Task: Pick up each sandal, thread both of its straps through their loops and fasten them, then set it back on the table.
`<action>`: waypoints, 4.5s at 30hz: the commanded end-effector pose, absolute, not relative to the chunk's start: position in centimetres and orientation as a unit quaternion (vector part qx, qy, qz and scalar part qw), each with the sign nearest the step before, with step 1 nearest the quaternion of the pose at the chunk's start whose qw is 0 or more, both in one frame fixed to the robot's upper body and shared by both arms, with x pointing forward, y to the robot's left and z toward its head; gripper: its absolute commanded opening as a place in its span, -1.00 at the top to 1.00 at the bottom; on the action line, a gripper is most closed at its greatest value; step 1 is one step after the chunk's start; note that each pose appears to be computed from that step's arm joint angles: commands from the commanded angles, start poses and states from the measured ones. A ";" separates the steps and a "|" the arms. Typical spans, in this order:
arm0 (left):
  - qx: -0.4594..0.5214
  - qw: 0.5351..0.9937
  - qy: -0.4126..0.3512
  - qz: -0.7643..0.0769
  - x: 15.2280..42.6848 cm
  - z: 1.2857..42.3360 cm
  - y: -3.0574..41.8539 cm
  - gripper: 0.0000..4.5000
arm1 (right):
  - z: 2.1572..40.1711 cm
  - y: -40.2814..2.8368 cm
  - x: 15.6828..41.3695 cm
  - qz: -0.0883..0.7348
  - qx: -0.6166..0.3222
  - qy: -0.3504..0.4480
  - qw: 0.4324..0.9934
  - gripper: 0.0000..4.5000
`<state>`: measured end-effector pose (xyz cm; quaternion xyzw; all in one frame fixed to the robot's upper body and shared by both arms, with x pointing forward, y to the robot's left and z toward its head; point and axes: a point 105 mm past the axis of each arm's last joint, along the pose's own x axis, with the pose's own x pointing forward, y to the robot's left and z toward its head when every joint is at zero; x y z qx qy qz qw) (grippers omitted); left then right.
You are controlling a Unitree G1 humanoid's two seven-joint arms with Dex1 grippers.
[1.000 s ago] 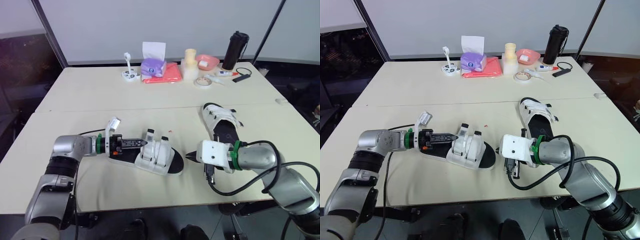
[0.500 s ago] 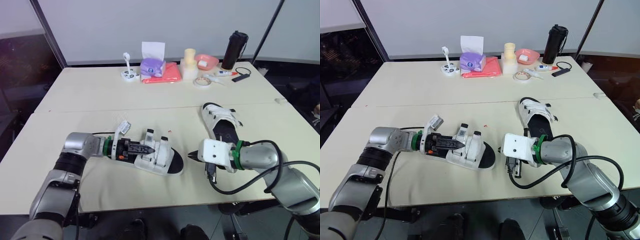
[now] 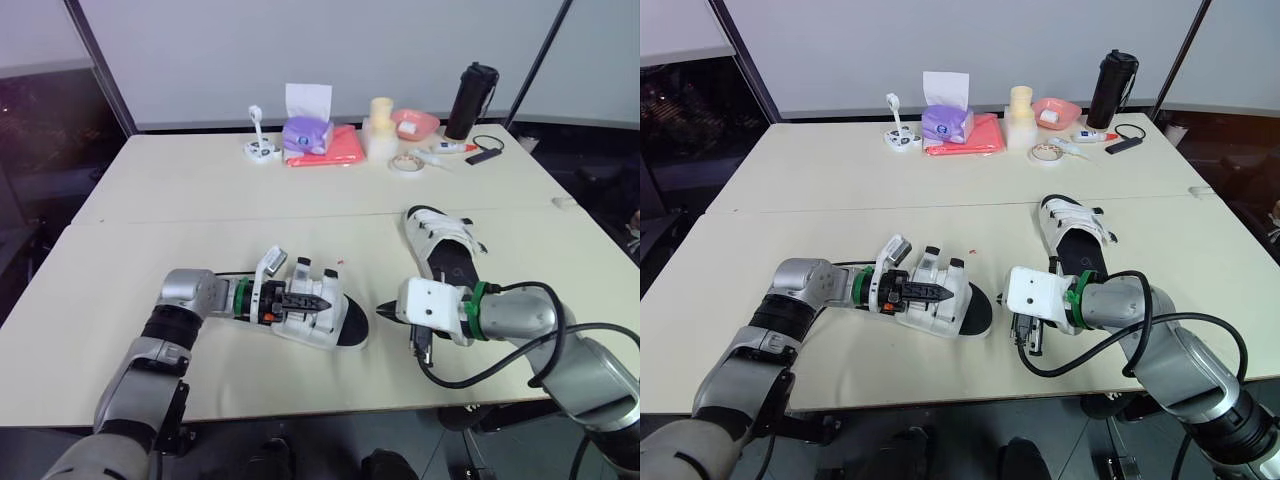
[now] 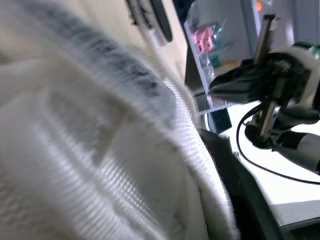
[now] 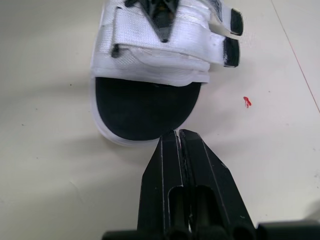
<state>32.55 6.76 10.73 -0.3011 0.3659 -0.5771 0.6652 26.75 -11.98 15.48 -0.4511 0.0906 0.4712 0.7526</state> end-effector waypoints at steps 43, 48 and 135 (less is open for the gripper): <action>-0.555 0.832 -0.003 0.007 46.3 16.1 3.4 0.97 | 14.8 -11.3 26.3 0.487 -0.462 0.090 0.736 1.00; -0.550 0.835 0.003 0.009 46.0 15.3 3.1 -0.02 | 14.9 -11.3 26.0 0.495 -0.463 0.095 0.729 1.00; 0.075 0.808 0.068 -0.581 32.3 20.0 13.1 -0.99 | 17.4 -12.2 30.1 0.480 -0.461 0.050 0.745 1.00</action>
